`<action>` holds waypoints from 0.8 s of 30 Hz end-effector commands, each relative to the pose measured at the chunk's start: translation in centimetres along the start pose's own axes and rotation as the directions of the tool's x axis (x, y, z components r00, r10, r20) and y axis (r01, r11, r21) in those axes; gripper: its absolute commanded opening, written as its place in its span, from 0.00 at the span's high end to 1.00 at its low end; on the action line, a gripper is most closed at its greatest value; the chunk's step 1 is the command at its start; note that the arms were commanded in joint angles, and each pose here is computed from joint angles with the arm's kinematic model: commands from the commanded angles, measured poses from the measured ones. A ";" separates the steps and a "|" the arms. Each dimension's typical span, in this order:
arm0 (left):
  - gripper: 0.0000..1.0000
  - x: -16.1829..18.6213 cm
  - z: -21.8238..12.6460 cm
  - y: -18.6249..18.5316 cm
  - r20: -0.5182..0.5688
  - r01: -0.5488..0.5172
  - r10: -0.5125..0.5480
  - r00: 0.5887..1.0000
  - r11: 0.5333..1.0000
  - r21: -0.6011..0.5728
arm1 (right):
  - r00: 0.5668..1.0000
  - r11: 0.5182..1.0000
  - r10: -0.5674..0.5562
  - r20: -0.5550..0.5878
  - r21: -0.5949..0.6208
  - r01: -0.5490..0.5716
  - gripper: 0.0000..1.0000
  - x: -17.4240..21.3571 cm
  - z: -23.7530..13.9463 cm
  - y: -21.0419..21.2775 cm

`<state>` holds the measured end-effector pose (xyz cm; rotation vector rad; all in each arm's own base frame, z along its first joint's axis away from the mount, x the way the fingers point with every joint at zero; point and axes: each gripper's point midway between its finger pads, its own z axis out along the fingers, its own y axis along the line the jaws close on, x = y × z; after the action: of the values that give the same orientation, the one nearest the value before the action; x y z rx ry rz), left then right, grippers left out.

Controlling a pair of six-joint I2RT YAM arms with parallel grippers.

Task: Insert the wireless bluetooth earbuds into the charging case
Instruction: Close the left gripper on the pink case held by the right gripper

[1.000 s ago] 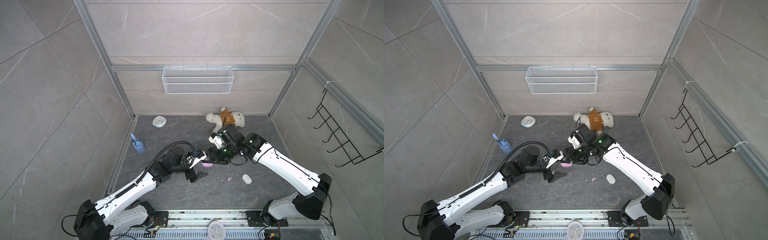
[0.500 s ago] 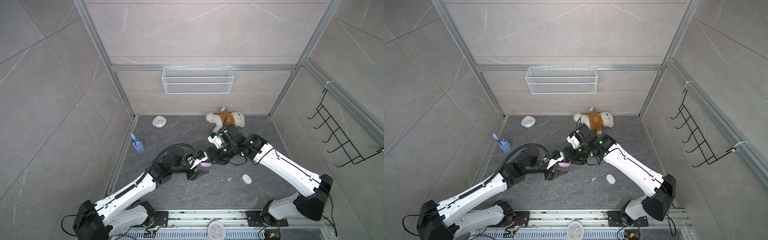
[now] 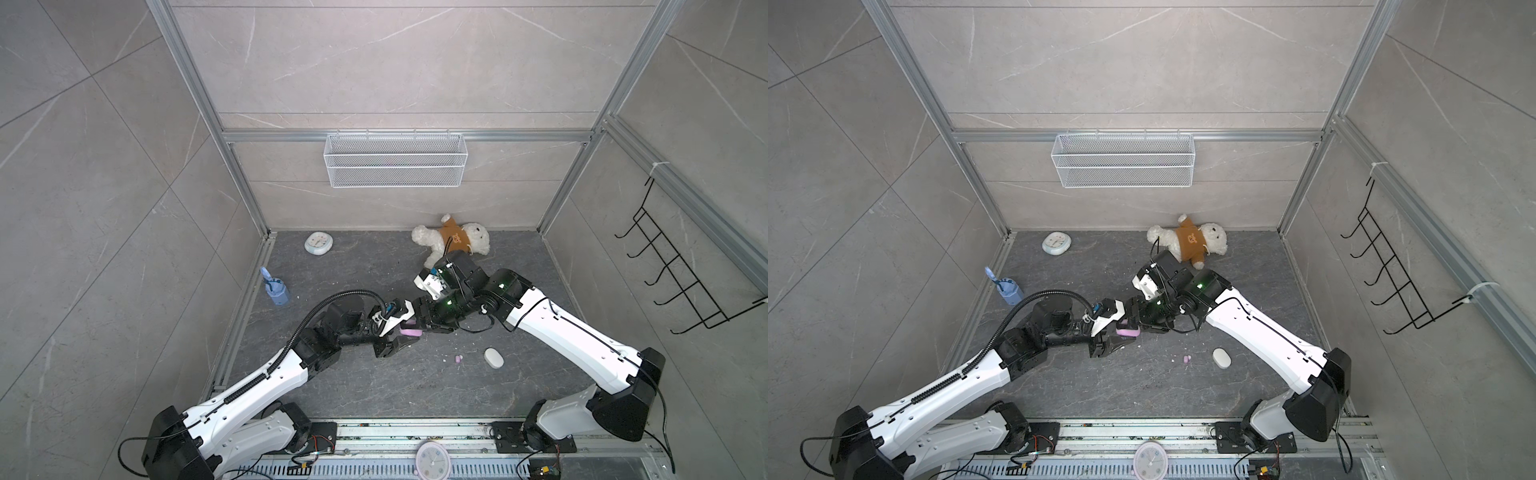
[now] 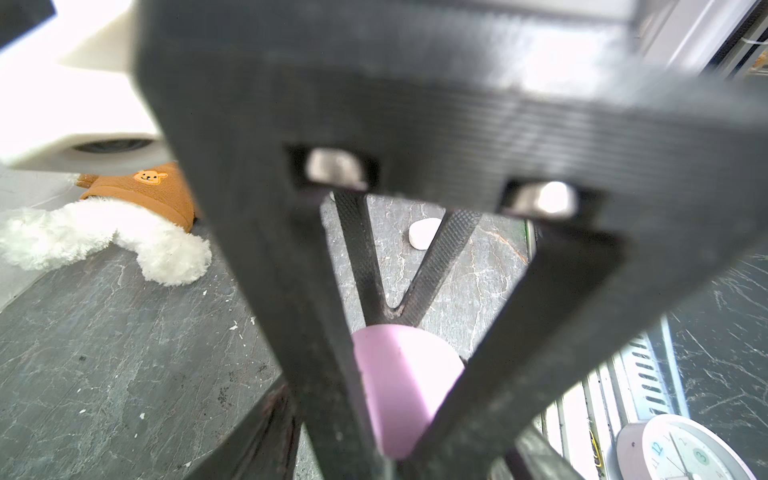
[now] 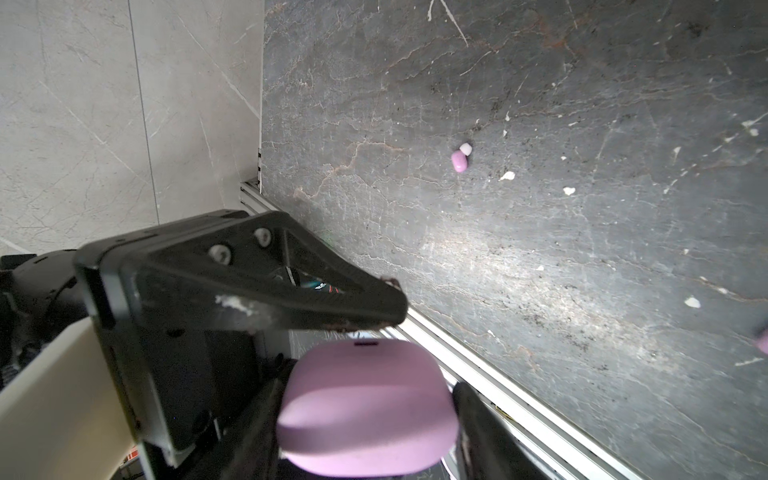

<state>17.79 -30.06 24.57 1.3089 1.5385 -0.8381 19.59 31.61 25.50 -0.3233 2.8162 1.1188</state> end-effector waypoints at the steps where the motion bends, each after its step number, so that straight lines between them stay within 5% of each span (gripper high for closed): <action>1: 0.38 -1.6 -0.1 -0.6 0.051 -0.030 0.028 0.998 0.999 0.036 | 1.000 1.000 -0.017 -0.003 -0.005 0.017 0.52 0.5 -0.5 0.4; 10: 0.34 -0.8 0.3 -1.0 0.015 -0.012 0.011 1.000 0.997 0.075 | 1.000 1.000 -0.019 0.005 -0.014 0.019 0.52 0.3 -0.9 1.0; 24: 0.45 -0.9 0.4 -1.2 0.020 -0.020 0.018 1.000 0.996 0.088 | 1.000 1.000 -0.014 0.003 -0.028 0.014 0.52 0.4 -1.1 1.3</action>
<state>17.06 -30.46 23.24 1.3570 1.5696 -0.8949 19.45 31.68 25.68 -0.3287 2.8152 1.1218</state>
